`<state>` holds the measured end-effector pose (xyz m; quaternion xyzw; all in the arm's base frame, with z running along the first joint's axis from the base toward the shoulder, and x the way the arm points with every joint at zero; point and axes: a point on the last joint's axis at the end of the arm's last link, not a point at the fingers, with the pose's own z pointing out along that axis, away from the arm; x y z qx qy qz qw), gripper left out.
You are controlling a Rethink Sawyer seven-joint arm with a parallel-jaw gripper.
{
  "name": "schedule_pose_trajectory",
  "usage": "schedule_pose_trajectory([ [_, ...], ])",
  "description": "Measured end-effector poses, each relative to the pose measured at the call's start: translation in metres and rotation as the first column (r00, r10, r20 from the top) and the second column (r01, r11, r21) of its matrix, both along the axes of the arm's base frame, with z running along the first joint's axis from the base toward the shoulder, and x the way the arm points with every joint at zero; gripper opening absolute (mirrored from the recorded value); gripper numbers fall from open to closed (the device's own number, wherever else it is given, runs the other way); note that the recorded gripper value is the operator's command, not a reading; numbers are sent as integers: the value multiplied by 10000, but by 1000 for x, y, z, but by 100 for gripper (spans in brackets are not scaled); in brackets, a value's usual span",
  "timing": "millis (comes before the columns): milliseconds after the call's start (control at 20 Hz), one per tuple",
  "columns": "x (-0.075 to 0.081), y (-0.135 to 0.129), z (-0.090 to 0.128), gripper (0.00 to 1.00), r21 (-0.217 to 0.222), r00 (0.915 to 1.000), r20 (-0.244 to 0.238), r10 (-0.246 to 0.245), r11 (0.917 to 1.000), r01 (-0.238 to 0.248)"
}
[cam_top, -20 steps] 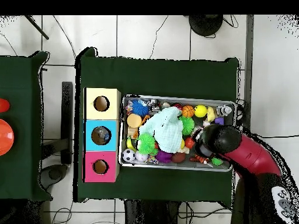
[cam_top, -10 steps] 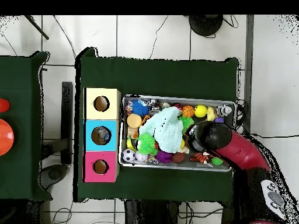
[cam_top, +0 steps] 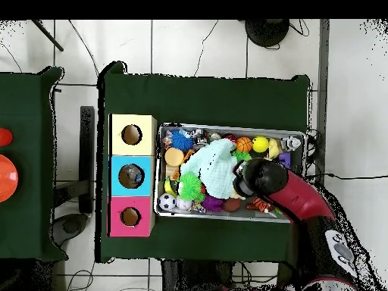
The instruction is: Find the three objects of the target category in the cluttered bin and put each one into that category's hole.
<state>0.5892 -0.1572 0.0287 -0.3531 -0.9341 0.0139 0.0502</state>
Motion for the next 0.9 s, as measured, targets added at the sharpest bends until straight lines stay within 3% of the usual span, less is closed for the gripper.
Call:
schedule_pose_trajectory([
  [250,-4,14,-9,100,334,9998,-85,-154,9993,157],
  [900,-2,47,-5,100,615,9997,-135,-194,9979,202],
])
